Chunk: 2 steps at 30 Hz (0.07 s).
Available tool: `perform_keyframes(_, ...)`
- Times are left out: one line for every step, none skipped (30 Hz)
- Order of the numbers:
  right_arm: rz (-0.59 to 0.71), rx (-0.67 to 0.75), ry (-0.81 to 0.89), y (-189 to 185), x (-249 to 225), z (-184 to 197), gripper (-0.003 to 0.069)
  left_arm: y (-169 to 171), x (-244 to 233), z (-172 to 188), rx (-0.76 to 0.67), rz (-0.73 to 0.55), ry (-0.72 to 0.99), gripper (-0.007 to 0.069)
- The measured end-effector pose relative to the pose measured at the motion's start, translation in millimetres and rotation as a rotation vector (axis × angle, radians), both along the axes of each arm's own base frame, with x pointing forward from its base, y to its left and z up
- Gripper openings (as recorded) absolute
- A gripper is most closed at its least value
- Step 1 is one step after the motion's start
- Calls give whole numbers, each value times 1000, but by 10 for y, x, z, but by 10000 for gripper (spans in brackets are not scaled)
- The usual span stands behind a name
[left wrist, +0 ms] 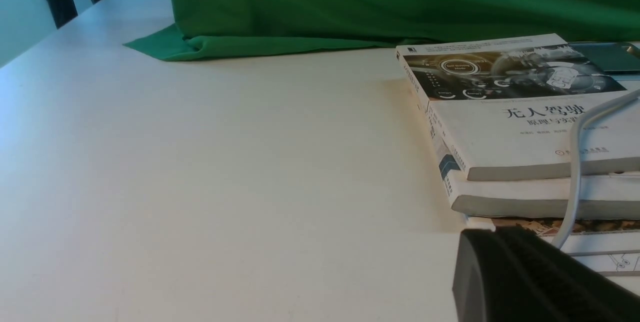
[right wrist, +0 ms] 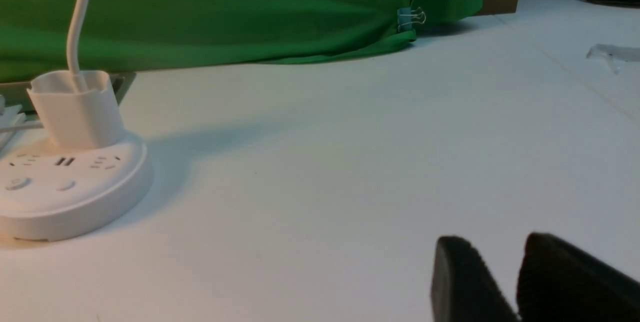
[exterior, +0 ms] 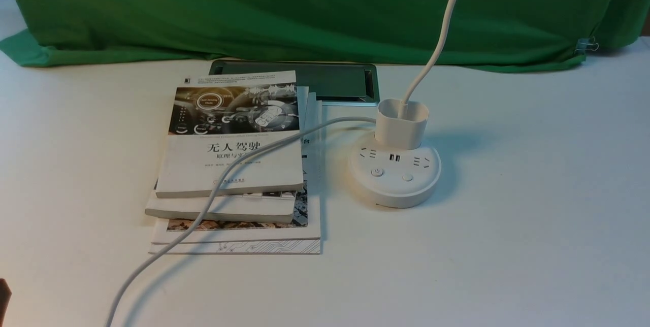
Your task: Turn on the desk lamp on the white desktop with your hand.
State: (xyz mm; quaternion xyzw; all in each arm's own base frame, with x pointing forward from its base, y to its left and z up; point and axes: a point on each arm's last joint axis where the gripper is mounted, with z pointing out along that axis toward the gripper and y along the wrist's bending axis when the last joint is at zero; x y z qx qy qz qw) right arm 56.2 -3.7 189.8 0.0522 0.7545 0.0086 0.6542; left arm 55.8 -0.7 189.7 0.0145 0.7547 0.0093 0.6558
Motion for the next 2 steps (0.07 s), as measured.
perform_keyframes(0, 0, 0, 0, 0, 0, 238, 0, 0, 0, 0, 0, 0, 21)
perform_keyframes(0, 0, 0, 0, 0, 0, 238, 0, 0, 0, 0, 0, 0, 21)
